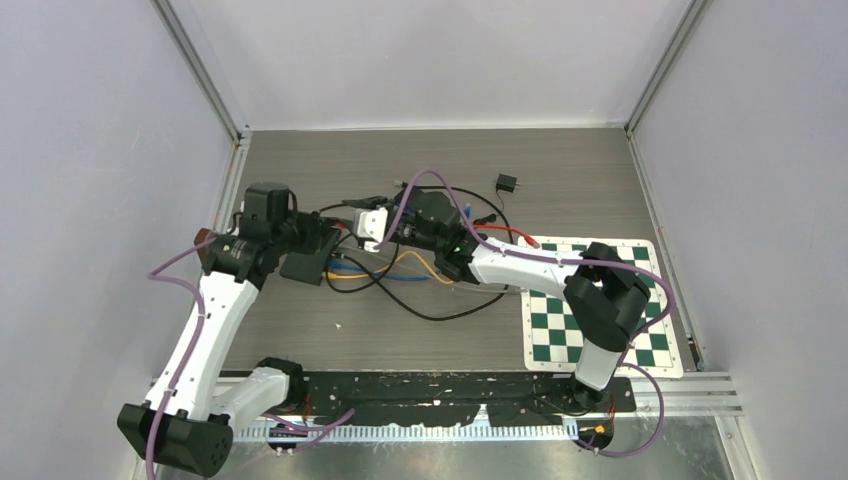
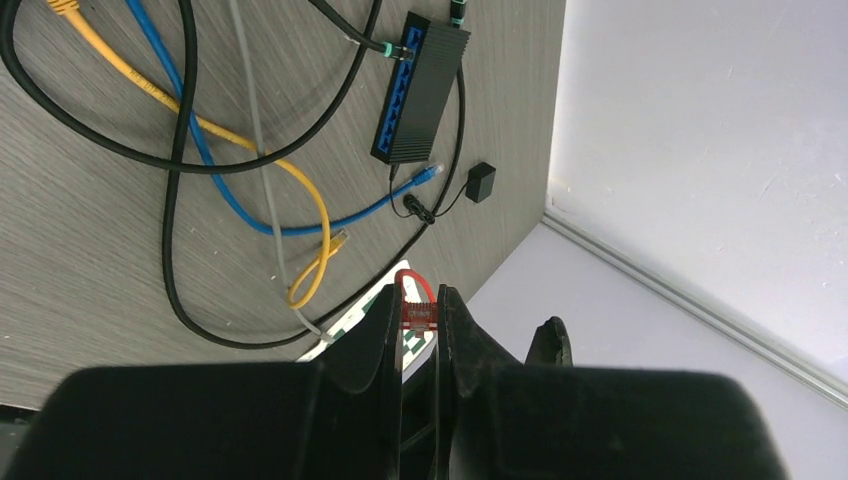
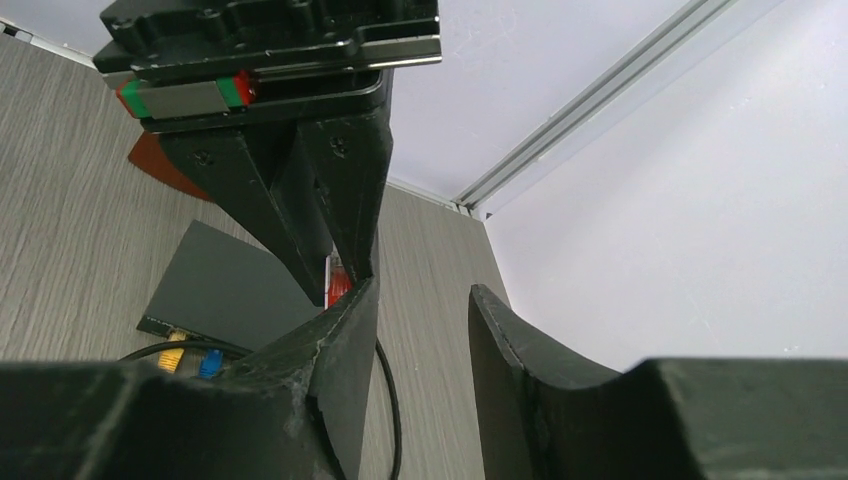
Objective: Insert the plug into the switch port
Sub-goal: Pick up the connector from the center of the board.
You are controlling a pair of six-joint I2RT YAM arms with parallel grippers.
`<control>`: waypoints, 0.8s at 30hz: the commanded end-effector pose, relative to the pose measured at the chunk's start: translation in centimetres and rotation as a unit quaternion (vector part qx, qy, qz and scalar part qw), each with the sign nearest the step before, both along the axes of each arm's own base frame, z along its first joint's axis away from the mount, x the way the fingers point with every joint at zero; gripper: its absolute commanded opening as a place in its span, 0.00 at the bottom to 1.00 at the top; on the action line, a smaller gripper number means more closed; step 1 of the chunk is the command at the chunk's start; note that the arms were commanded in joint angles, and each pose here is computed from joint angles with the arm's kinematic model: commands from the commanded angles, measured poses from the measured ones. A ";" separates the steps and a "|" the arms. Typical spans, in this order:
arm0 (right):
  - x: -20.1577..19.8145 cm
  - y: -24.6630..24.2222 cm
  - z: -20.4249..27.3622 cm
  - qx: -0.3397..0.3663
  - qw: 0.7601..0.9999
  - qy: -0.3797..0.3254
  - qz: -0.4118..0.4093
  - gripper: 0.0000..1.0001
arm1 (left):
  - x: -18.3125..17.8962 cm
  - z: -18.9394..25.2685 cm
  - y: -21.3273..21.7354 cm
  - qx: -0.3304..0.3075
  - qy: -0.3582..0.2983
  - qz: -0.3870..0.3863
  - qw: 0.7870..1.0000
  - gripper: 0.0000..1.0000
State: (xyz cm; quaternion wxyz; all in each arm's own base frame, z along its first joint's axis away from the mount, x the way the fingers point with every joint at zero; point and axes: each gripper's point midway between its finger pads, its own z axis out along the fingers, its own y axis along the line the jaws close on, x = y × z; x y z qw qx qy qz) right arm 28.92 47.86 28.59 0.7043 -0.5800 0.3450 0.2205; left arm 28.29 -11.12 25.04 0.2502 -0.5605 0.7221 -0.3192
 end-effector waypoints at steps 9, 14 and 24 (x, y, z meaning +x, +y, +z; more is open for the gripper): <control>-3.0 -0.9 -0.4 -0.038 0.997 0.036 0.049 0.50 | 0.3 2.5 -0.2 -0.020 -0.043 0.004 0.999 0.00; -2.7 -0.5 -1.0 -0.041 0.997 0.042 0.045 0.48 | 0.2 2.7 -0.3 -0.025 -0.047 0.004 0.999 0.00; -1.4 -0.4 -0.4 -0.025 0.999 0.023 0.014 0.40 | -0.2 2.4 -0.5 -0.034 -0.040 0.001 0.999 0.00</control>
